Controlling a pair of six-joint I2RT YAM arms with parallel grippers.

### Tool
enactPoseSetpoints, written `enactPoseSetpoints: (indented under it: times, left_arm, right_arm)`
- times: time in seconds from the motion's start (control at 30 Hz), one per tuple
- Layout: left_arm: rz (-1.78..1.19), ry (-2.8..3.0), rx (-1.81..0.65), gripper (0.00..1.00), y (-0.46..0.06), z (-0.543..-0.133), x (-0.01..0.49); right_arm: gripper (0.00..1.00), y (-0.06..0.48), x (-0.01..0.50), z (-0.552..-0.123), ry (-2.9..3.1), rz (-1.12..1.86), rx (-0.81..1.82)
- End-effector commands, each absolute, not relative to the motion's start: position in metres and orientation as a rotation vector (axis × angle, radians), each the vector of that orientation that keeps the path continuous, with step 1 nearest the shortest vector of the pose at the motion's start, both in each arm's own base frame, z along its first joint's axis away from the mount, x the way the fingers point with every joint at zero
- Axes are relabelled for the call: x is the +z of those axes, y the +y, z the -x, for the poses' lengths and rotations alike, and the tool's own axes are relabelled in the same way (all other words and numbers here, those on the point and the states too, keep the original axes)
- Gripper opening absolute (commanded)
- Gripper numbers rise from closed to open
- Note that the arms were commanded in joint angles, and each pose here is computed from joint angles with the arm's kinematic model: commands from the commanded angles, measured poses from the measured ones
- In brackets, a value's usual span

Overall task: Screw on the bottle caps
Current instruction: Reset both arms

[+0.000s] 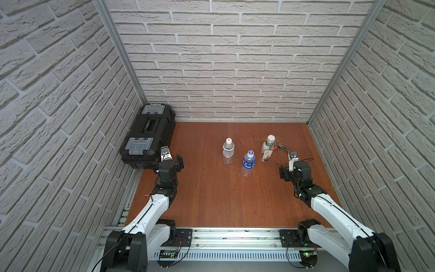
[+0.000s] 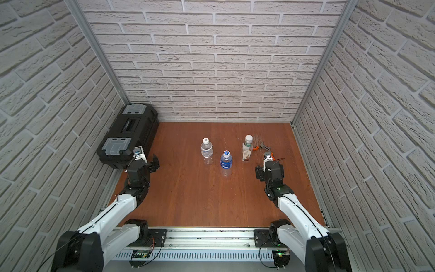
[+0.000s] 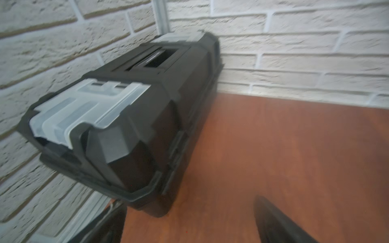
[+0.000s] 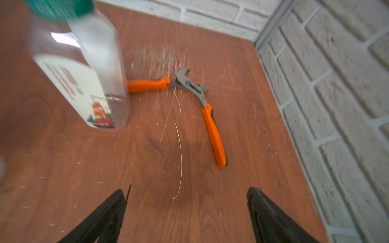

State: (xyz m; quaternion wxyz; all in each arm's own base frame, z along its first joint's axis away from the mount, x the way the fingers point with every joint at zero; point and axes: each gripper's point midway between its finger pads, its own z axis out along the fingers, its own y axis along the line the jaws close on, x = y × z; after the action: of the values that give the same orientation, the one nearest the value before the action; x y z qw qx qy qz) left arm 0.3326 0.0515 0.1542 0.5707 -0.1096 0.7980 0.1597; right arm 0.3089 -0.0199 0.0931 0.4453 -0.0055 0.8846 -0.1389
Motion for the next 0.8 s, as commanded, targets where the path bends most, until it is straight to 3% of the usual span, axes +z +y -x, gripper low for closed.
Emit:
enactPoseSetpoints:
  times: [0.0, 0.37, 0.47, 0.77]
  left_arm:
    - [0.26, 1.798, 0.424, 0.98, 0.067, -0.341, 0.153]
    - [-0.015, 1.822, 0.135, 0.98, 0.023, -0.387, 0.097]
    - [0.007, 1.89, 0.138, 0.98, 0.027, -0.396, 0.092]
    - [0.073, 1.932, 0.112, 0.98, 0.039, -0.396, 0.088]
  right_arm:
    - [0.92, -0.017, 0.137, -0.35, 1.892, -0.079, -0.267]
    - [0.96, -0.022, 0.102, -0.382, 1.815, -0.067, -0.166]
    - [1.0, -0.019, 0.096, -0.387, 1.897, -0.04, -0.136]
    - [1.0, -0.021, 0.094, -0.394, 1.949, -0.052, -0.141]
